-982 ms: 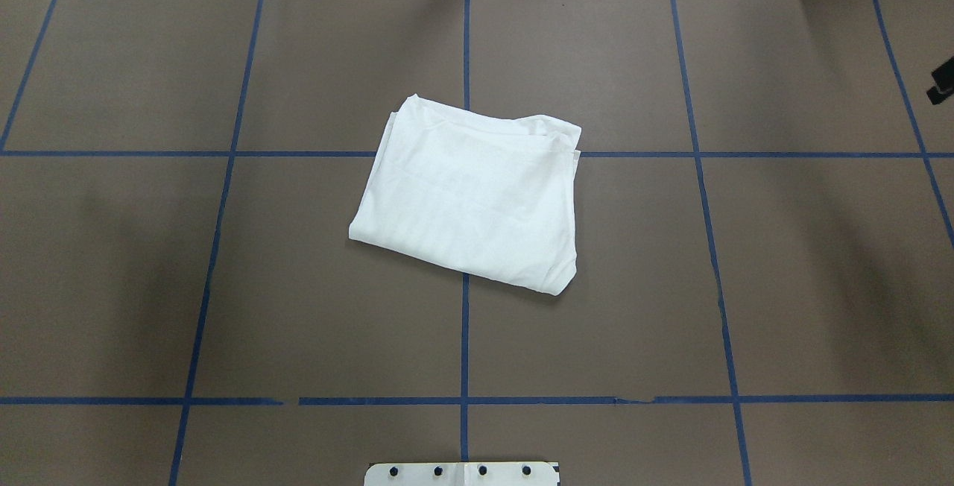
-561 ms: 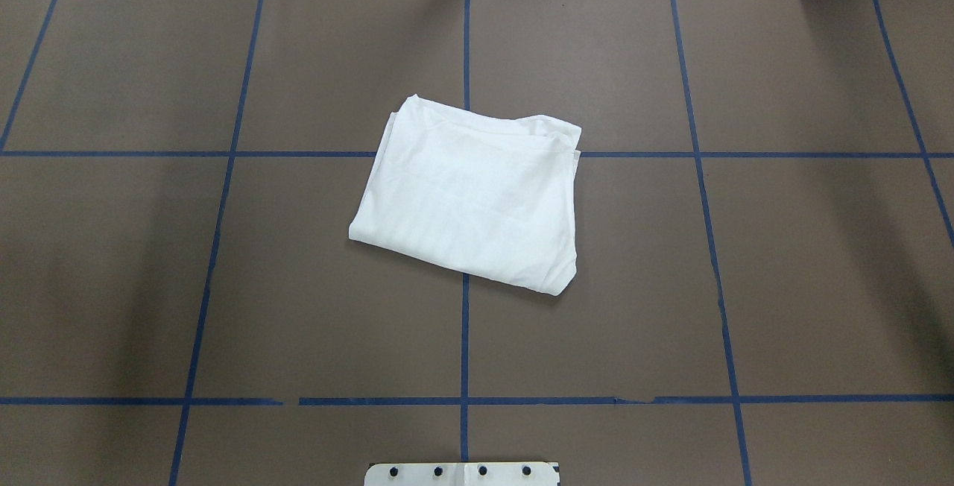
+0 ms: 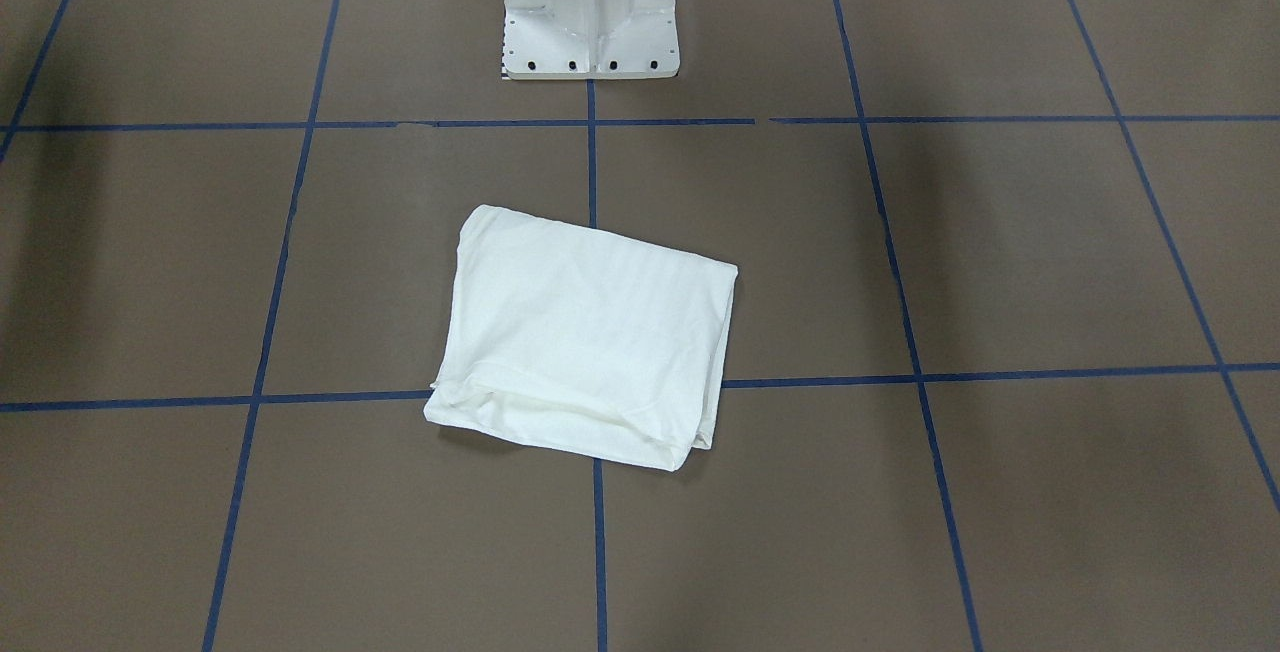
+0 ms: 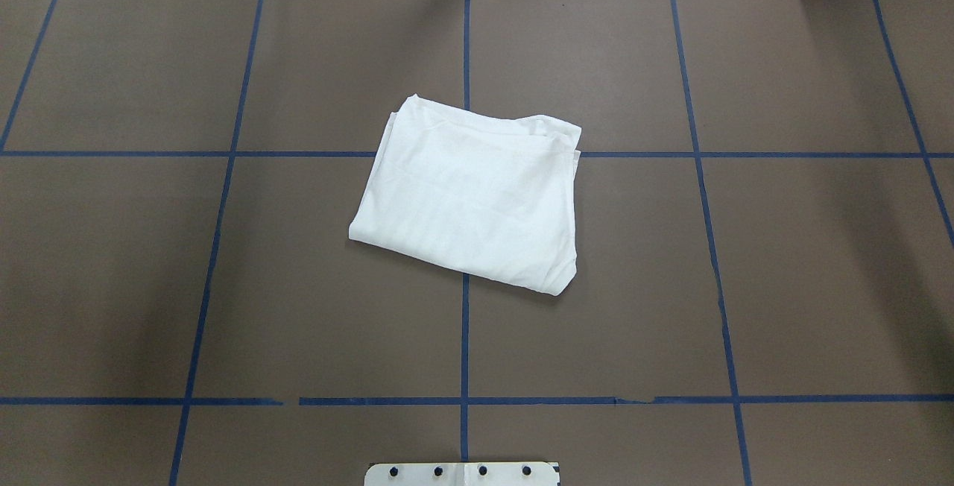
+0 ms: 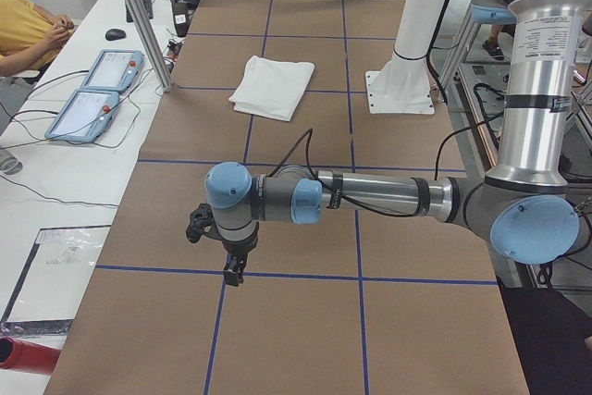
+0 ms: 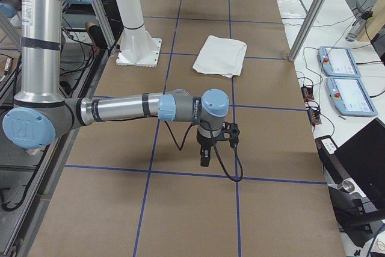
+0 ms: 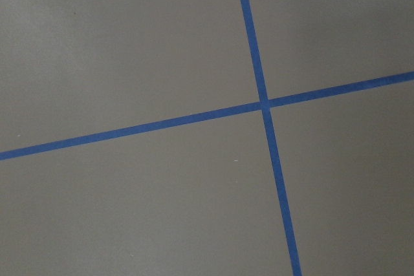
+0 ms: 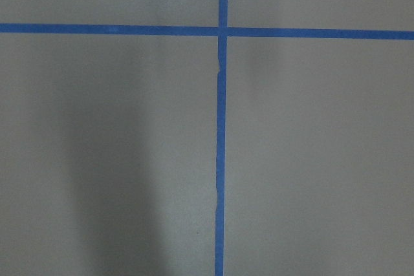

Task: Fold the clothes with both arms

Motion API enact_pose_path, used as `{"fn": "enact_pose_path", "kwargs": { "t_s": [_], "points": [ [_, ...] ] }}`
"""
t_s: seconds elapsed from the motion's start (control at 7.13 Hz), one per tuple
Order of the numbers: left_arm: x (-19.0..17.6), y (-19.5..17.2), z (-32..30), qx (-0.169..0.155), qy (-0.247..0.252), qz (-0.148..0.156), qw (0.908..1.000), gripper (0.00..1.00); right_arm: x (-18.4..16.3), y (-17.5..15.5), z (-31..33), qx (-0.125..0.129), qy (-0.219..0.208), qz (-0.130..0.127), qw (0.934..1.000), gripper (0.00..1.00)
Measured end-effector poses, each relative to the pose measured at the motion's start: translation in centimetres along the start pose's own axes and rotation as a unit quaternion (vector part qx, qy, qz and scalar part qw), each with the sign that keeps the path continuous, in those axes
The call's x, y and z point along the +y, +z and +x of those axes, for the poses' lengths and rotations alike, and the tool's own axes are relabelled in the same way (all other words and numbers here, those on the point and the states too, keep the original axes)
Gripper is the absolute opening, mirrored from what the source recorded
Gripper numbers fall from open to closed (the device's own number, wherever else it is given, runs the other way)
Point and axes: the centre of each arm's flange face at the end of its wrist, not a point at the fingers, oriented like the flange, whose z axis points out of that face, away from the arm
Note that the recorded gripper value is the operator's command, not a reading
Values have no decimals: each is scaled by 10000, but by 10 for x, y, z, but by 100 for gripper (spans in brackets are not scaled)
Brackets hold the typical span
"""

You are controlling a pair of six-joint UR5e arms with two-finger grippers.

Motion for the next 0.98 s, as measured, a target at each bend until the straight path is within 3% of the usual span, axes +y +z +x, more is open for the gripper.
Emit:
{"fn": "enact_pose_path", "kwargs": {
  "t_s": [0.98],
  "points": [
    [13, -27, 29, -60, 323, 282, 9991, 100, 3, 0, 1, 16, 59, -3, 10000, 100]
  ]
}}
